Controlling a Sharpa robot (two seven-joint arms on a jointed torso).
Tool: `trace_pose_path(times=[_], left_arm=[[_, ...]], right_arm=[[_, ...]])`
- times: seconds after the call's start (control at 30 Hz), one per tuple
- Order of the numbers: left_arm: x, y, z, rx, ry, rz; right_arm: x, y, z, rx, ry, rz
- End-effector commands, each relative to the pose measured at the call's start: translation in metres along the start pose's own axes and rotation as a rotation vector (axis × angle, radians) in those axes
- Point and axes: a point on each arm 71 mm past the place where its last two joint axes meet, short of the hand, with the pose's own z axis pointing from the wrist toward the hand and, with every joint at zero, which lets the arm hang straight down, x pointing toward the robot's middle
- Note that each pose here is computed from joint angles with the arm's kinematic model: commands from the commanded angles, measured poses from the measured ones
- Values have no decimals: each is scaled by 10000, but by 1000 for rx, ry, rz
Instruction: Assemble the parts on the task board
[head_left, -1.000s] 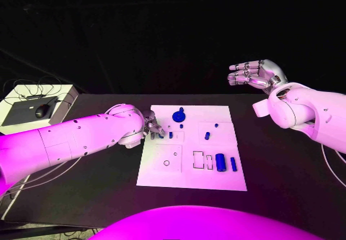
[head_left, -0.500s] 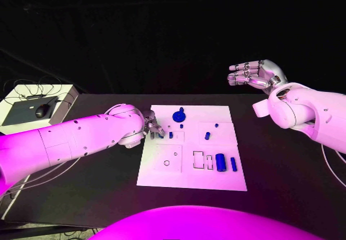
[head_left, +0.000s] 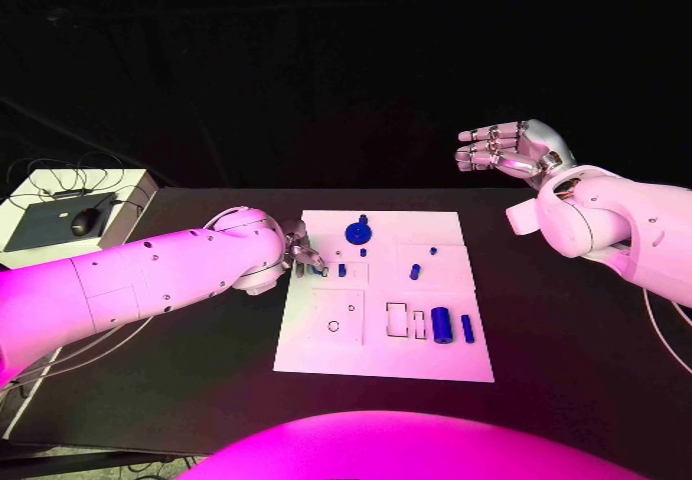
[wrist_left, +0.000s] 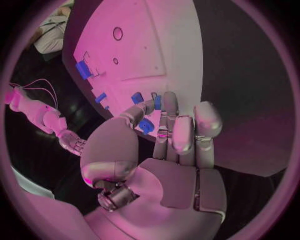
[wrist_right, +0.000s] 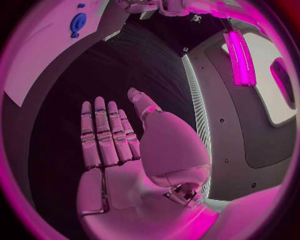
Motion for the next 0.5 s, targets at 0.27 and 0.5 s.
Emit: trace_pose_path(times=[0.27,0.5], left_arm=[[66,-35,-5,9,35,5],[78,-74,-36,24,39,-38]], right_arm=[[8,10,1,-7,12,1],[7,8,2,-7,13,1]])
